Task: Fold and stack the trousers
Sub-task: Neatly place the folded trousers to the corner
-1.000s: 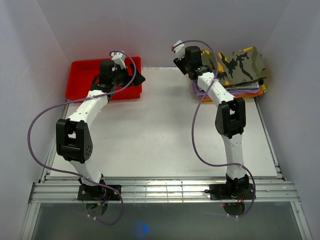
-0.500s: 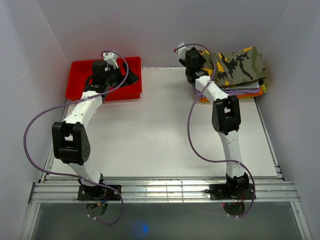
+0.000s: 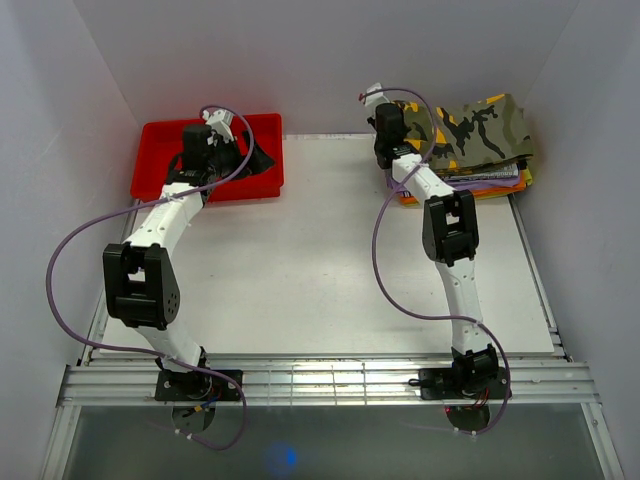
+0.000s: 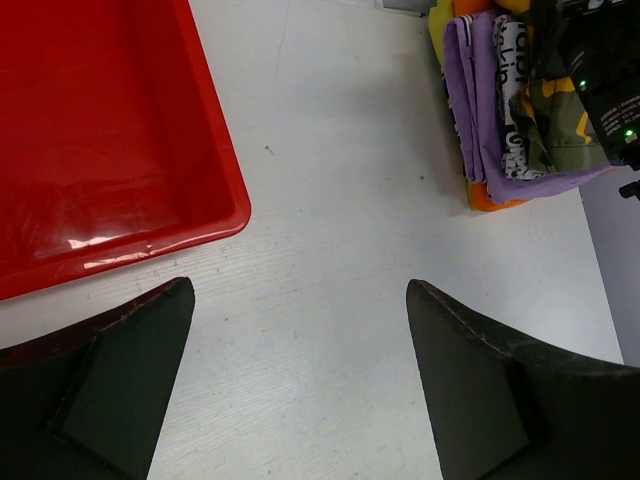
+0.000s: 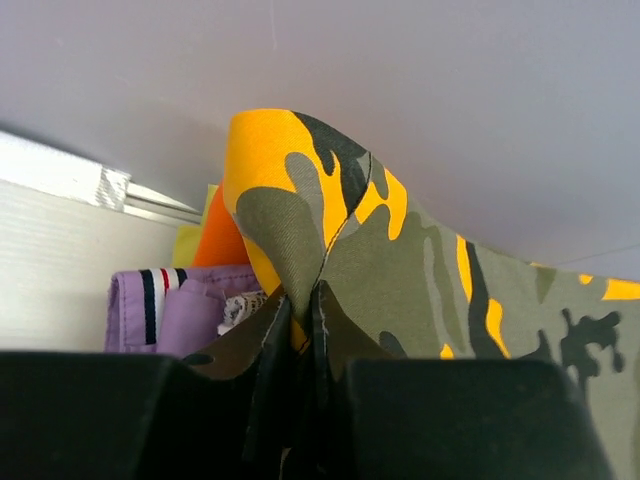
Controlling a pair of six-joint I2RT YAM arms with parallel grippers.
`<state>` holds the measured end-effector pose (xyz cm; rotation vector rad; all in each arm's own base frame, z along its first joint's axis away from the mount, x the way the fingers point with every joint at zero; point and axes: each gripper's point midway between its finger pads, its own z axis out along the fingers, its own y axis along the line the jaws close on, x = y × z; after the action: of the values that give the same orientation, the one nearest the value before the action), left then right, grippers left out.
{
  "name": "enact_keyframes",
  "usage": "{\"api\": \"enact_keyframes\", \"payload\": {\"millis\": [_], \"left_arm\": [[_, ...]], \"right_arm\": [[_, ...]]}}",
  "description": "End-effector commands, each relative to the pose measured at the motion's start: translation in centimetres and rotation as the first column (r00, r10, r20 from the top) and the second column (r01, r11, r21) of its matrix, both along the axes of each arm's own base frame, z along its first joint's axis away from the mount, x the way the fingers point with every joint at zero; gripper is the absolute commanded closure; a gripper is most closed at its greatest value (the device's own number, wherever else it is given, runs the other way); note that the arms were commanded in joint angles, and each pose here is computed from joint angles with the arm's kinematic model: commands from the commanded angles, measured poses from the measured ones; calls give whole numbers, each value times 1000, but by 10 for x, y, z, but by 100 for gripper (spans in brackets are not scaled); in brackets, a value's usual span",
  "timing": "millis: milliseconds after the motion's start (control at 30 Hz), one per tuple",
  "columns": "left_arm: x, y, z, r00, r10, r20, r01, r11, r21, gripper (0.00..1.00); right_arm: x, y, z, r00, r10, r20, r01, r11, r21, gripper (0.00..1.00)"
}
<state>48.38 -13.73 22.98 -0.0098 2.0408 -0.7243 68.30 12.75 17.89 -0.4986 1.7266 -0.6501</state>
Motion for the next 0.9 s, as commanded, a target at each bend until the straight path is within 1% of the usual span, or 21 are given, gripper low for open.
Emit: {"api": "enact_keyframes", "payload": {"millis": [0, 67, 100, 133, 200, 233, 300, 333, 367, 400, 433, 500, 533, 567, 600, 633, 700, 733, 767, 800, 867], "left_arm": [[-12, 0, 21, 999, -15, 30, 15, 1000, -15, 2], [-12, 1, 21, 999, -15, 30, 15, 1000, -12, 2], [-11, 1, 24, 999, -19, 40, 20, 1000, -6, 2], [-12, 1, 19, 1000, -21, 20, 21, 1000, -2, 2], [-7, 4, 24, 1000, -12, 15, 12, 1000, 9, 2], [-7, 5, 12, 999, -12, -37, 13, 1000, 20, 2], [-5, 8, 8, 998, -12, -68, 15, 999, 36, 2], [-4, 9, 8, 997, -28, -72, 32, 998, 59, 2], [-4, 10, 9, 997, -35, -67, 40, 997, 72, 2], [-4, 13, 11, 998, -38, -59, 43, 996, 82, 2], [-5, 14, 12, 997, -46, -56, 51, 994, 92, 2], [-2, 19, 16, 998, -47, -48, 53, 991, 121, 2], [-6, 22, 10, 996, -43, -83, 54, 990, 133, 2], [-2, 24, 12, 995, -43, -89, 56, 988, 147, 2], [-1, 29, 11, 994, -37, -104, 53, 986, 159, 2], [-8, 31, 4, 987, -38, -157, 65, 983, 171, 2], [-7, 35, 6, 986, -54, -157, 86, 975, 205, 2], [-15, 35, 5, 981, -70, -180, 107, 973, 205, 2], [-19, 34, 5, 979, -86, -187, 125, 970, 210, 2], [-27, 35, 7, 976, -105, -192, 148, 964, 222, 2], [-35, 35, 8, 972, -116, -202, 163, 960, 230, 2]], "right_arm": [[2, -5, 75, 981, -45, 188, -6, 964, 264, 84], [2, -5, 74, 984, -33, 176, -22, 953, 303, 79], [2, -6, 73, 985, -36, 170, -20, 949, 314, 73], [2, -5, 70, 987, -35, 158, -19, 944, 329, 60], [1, -8, 69, 988, -36, 152, -18, 941, 339, 39], [-2, -9, 72, 988, -34, 150, -23, 933, 359, 29], [-6, -10, 78, 989, -12, 150, -47, 922, 384, 20], [-12, -9, 91, 987, 3, 162, -68, 917, 393, 10], [-15, -7, 98, 986, 27, 167, -93, 911, 401, 7], [-19, -7, 105, 984, 37, 173, -105, 909, 404, 4], [-27, -6, 129, 978, 56, 202, -136, 901, 411, 2], [-38, -3, 142, 972, 113, 205, -194, 880, 433, 8], [-52, -5, 175, 960, 130, 248, -232, 867, 442, 10], [-59, -1, 179, 952, 185, 243, -279, 851, 446, 10], [-67, 0, 183, 952, 206, 226, -290, 841, 456, 10], [-84, -2, 208, 942, 220, 253, -317, 829, 460, 10], [-102, -1, 209, 929, 296, 221, -367, 800, 475, 10], [-122, -7, 212, 934, 309, 178, -356, 800, 483, 10], [-132, -8, 209, 929, 339, 149, -367, 793, 487, 10], [-143, -6, 183, 918, 388, 78, -374, 788, 490, 10], [-177, -12, 171, 897, 441, -4, -380, 778, 501, 10]]}}
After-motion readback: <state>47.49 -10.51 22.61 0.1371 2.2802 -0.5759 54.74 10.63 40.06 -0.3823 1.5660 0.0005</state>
